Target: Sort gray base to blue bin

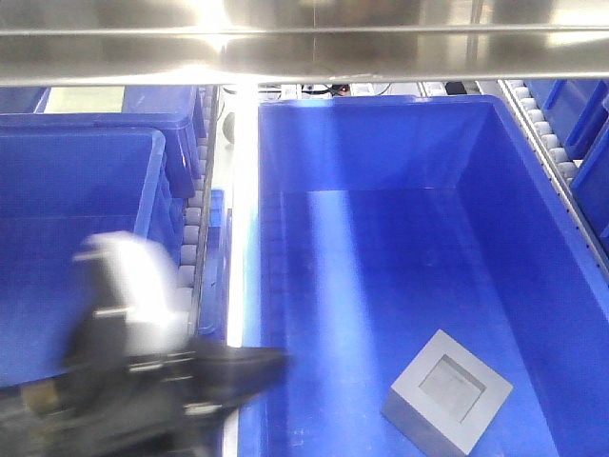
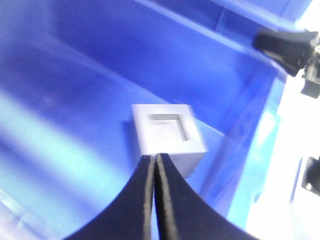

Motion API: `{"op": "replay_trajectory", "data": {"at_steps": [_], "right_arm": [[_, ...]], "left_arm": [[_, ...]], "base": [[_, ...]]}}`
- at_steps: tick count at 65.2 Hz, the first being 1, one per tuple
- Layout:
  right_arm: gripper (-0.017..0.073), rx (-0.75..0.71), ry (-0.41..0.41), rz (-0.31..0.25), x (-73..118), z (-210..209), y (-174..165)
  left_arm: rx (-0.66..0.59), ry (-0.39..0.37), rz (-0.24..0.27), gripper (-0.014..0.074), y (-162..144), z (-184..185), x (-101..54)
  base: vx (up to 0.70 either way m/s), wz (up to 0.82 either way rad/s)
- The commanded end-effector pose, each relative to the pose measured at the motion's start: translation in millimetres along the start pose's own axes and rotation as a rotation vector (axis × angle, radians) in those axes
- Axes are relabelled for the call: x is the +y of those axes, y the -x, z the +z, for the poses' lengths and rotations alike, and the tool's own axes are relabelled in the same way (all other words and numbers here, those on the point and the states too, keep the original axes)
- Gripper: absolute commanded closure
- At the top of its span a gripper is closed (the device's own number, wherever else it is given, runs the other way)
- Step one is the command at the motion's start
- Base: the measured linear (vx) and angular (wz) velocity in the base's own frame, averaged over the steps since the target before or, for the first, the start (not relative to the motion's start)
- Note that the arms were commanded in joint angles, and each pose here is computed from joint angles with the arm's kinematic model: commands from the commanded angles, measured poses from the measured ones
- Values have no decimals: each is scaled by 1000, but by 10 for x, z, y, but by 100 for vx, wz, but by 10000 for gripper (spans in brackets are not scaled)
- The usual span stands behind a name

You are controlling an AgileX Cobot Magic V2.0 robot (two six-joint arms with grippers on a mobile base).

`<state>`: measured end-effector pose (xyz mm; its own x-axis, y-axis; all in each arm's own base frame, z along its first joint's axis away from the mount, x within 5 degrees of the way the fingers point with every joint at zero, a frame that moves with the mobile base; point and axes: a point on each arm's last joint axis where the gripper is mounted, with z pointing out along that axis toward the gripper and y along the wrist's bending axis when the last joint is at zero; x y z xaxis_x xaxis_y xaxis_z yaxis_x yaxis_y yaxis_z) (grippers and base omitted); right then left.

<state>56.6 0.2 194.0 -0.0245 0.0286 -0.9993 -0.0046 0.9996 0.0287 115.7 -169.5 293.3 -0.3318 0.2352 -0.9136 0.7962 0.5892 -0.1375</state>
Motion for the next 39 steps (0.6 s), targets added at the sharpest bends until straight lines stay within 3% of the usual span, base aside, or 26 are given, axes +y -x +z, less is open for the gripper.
{"op": "replay_trajectory", "data": {"at_steps": [1,13,22,39], "right_arm": [[564,-91,0,-13,2,-12,89],[564,-91,0,-13,2,-12,89],[564,-91,0,-13,2,-12,89],[564,-91,0,-13,2,-12,89]], "left_arm": [[-135,42,-62,600,58,-236,92],[-160,136,-98,600,-194,-591,256],[-149,196,-73,600,-271,-815,297],[-230,324,-89,599,-322,-1176,330]], "base": [[0,0],[0,0],[0,0],[0,0]]}}
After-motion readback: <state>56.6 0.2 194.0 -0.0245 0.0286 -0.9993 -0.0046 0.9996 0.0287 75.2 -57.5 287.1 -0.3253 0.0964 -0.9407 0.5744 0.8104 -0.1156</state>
